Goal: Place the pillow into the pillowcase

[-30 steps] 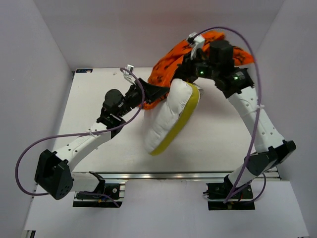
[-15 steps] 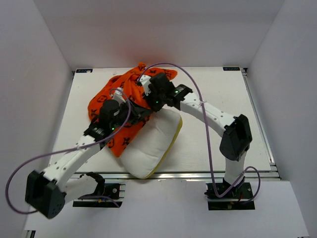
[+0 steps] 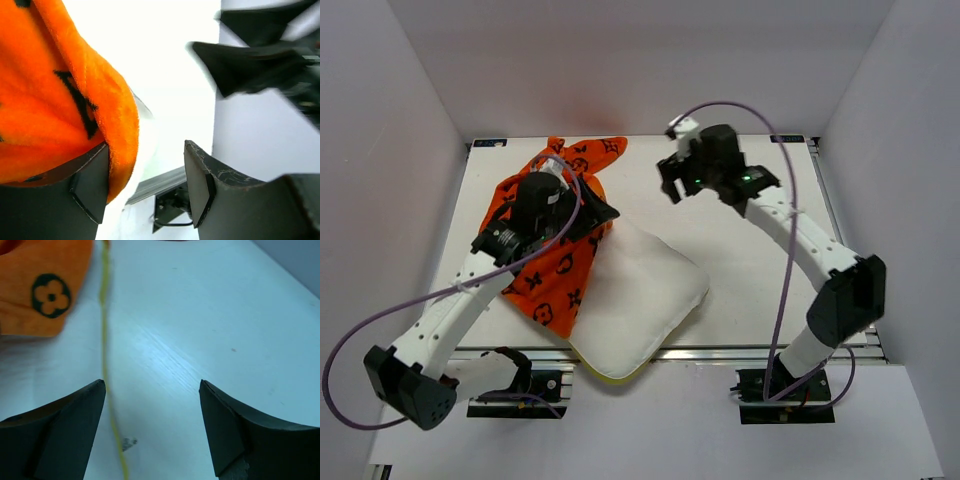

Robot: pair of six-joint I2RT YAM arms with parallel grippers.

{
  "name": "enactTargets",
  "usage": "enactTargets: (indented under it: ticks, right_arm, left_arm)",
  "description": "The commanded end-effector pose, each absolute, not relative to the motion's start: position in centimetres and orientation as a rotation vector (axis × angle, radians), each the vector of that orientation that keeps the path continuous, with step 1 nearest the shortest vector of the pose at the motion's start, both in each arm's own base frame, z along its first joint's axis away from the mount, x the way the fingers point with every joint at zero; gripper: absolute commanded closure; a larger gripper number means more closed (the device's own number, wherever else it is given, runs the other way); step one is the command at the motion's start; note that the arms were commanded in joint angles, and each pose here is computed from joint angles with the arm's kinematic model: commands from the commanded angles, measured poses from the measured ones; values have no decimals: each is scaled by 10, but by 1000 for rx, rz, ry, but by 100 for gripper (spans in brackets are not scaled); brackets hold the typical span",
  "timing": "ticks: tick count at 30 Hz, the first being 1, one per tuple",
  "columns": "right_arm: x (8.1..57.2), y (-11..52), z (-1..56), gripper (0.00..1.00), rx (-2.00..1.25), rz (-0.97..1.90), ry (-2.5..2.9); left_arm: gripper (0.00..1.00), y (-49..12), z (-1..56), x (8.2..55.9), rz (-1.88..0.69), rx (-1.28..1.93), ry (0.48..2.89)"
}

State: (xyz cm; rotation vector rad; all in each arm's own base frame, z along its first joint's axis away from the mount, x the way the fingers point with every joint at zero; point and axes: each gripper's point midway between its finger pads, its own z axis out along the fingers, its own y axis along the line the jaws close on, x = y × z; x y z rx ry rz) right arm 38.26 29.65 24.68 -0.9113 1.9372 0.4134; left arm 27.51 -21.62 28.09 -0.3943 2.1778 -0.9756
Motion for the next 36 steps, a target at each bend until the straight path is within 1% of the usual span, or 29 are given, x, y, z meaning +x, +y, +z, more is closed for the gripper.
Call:
enactTargets:
  ticks: [1,2,5,6,7,8,10,12,13,14,17,18,19,21,22,23,26,27,28,29,30,31,33,34,36]
  right_arm:
    - [396,251,282,19,-798,378,1847]
    - [391,242,277,19,-776,383,1856]
    - [391,221,267,18,-717,389,1887]
    - [387,213,258,19,-689,400,1915]
    - [385,210,256,18,-677,410,1923]
    - [382,208,259,18,-665,421,1911]
    - [379,202,249,18,-650,428,1933]
    - [377,197,249,18,-635,430,1929]
    - [376,196,248,18,-633,436,1930]
    - [376,195,250,18,-631,442,1924]
    - [375,193,248,18,-616,453,1925]
    - [375,193,248,18,-612,458,1924]
    - [373,193,245,18,-606,471,1930]
    - [372,195,242,18,-601,491,1937]
    - [371,197,240,18,-604,508,1943]
    - [370,198,240,18,-596,520,1948]
    - [371,198,241,18,-591,519,1942]
    - [370,197,241,18,-590,512,1941]
    - [370,195,244,18,-582,505,1931]
    - [369,194,240,18,-580,502,1937]
    - [367,192,239,18,-579,500,1935]
    - [365,191,241,18,-575,498,1929]
    - [362,186,236,18,-561,496,1934]
    - [361,183,238,18,-550,490,1929]
    - [360,176,231,18,-525,481,1943]
  left_arm:
    - [33,-219,280,283,-889,-331,2244]
    - [33,-224,285,286,-899,-313,2248]
    - [32,-242,275,298,-931,-276,2307]
    - [29,-247,277,301,-952,-260,2309]
    - [28,-252,274,302,-963,-238,2326]
    - [26,-261,262,301,-997,-212,2386]
    - [25,-269,249,294,-1027,-178,2465]
    - [25,-280,225,273,-1071,-127,2593]
    - [25,-279,214,264,-1050,-104,2637]
    - [24,-279,209,251,-1021,-76,2680]
    - [22,-264,216,248,-888,-83,2685]
    - [21,-257,219,256,-812,-102,2663]
    - [19,-257,237,263,-797,-91,2624]
    - [17,-258,239,280,-743,-104,2606]
    - [15,-264,253,290,-755,-93,2562]
    - [15,-269,254,298,-748,-89,2554]
    - [12,-288,233,331,-585,-42,2576]
    - [12,-292,228,338,-565,-15,2590]
    - [12,-293,218,336,-486,17,2622]
    - [11,-297,224,344,-456,37,2608]
    - [11,-299,215,345,-405,67,2635]
    - [11,-299,183,335,-268,147,2736]
    - [10,-295,173,335,-106,214,2740]
    - [10,-295,156,321,-4,271,2790]
    - [10,-298,152,312,62,328,2781]
